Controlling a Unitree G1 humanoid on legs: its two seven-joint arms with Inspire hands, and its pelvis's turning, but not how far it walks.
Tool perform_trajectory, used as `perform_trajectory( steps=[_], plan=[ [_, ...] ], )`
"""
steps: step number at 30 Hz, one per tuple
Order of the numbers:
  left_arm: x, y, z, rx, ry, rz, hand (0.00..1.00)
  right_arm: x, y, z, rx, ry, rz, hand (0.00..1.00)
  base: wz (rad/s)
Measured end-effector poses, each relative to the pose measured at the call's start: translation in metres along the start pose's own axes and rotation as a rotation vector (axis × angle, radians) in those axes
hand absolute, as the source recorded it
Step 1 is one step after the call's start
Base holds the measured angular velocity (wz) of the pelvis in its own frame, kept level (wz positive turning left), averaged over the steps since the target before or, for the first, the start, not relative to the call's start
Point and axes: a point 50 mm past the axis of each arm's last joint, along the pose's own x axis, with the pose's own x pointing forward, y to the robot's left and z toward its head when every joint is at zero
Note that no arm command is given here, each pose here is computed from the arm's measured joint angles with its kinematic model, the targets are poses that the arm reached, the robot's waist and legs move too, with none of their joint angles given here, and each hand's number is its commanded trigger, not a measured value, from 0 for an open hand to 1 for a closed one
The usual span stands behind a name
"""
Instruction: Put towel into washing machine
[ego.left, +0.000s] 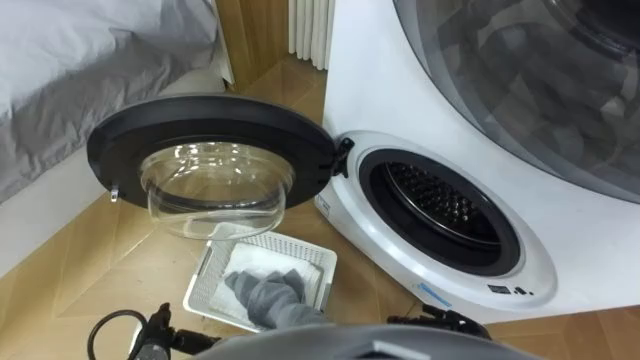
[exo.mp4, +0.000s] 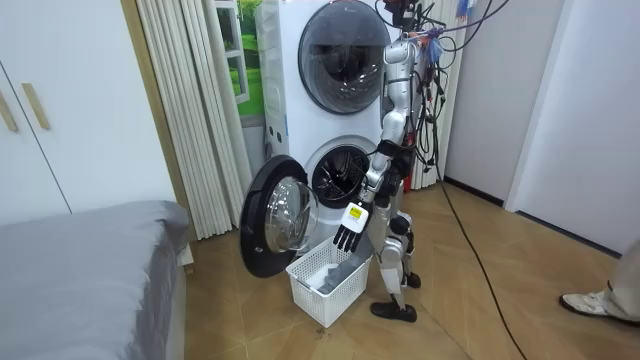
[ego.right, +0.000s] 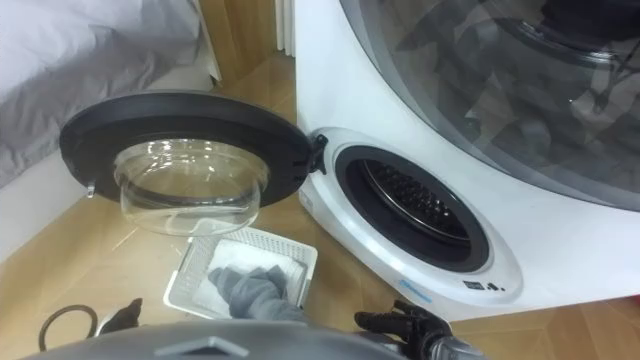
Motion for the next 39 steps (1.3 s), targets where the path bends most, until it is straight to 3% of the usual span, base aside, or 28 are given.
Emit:
perform_trajectory(
  steps=[20,23,29,34,39],
  plan=[
    [0.001,0.001,0.002,0.023,-0.001,-0.002,0.00,0.000,0.000,0.001,0.037,-0.005,0.007,0.00,0.01],
    [0.002,0.001,0.010,0.082,-0.029,0.003,0.00,0.000,0.001,0.004,0.017,-0.014,0.010,0.00,0.09],
    [0.006,-0.002,0.041,0.212,-0.124,0.001,0.00,0.002,0.006,0.015,-0.061,-0.043,0.047,0.00,0.05],
    [0.007,-0.011,0.082,0.371,-0.249,-0.016,0.00,0.004,0.014,0.049,-0.259,-0.085,0.068,0.00,0.00],
    [0.005,-0.024,0.114,0.489,-0.348,-0.043,0.00,0.004,0.023,0.077,-0.332,-0.149,0.079,0.00,0.00]
  ],
)
